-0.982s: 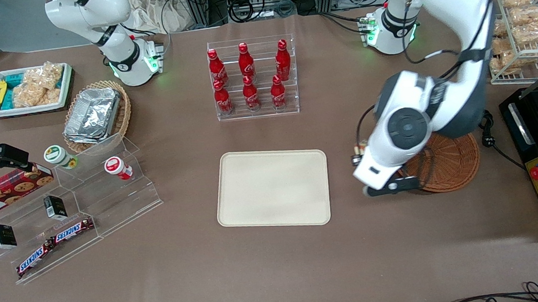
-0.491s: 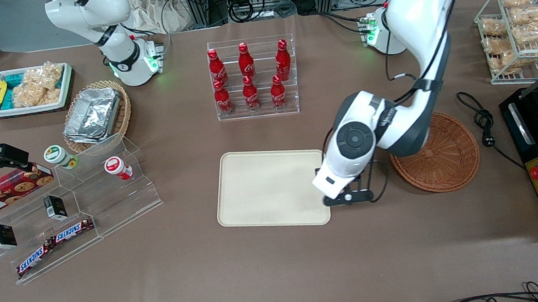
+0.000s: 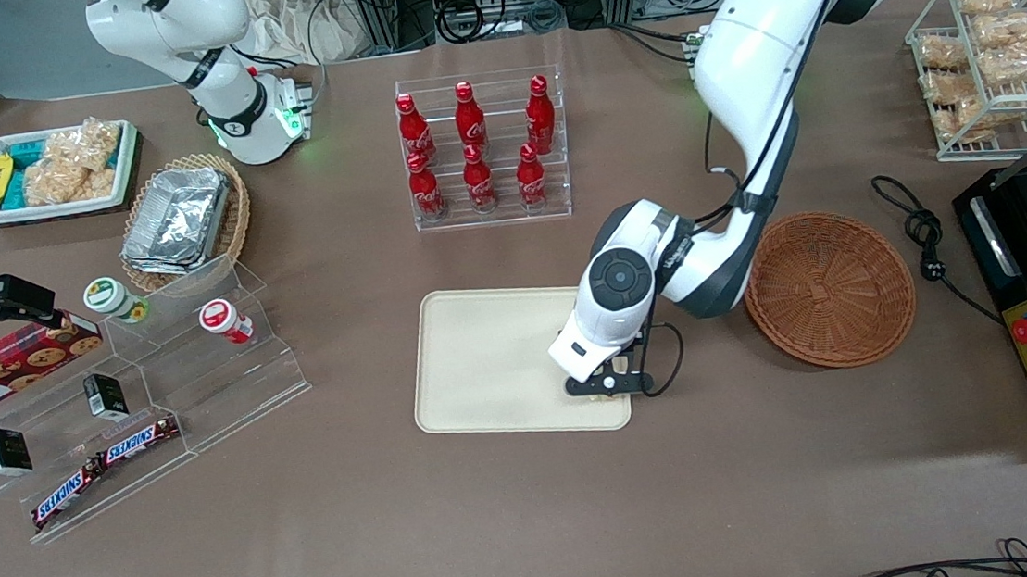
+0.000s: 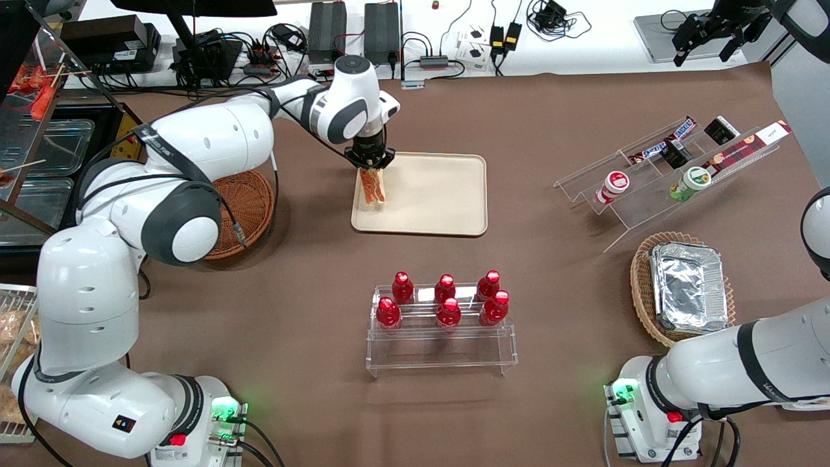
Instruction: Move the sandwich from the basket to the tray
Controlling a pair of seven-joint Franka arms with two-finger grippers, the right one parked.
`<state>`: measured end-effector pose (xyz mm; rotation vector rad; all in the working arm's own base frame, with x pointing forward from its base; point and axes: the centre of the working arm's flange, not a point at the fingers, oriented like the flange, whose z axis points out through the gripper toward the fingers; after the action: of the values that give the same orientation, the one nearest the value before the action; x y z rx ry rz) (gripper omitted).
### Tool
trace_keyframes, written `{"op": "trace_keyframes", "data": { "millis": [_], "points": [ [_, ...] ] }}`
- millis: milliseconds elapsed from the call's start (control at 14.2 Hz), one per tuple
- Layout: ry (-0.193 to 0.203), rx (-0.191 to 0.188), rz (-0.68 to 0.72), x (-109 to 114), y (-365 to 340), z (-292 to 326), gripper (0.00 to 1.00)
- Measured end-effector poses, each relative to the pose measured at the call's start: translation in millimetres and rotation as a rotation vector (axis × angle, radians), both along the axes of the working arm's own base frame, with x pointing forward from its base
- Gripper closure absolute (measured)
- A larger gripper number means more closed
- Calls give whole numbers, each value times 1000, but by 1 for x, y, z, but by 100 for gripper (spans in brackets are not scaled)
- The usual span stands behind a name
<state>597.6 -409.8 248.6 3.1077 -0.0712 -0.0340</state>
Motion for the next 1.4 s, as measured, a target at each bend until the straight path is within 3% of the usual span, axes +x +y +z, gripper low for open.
{"op": "trace_keyframes", "data": {
  "millis": [140, 211, 491, 772, 1193, 1404],
  "points": [
    [7, 4, 1, 0, 1, -6, 85],
    [10, 6, 0, -1, 1, -8, 79],
    [14, 9, 6, 0, 4, -8, 41],
    [51, 56, 21, 5, 17, 24, 3],
    [27, 82, 96, 34, 74, 151, 1],
    [55, 112, 88, 35, 137, 219, 1]
  ]
}}
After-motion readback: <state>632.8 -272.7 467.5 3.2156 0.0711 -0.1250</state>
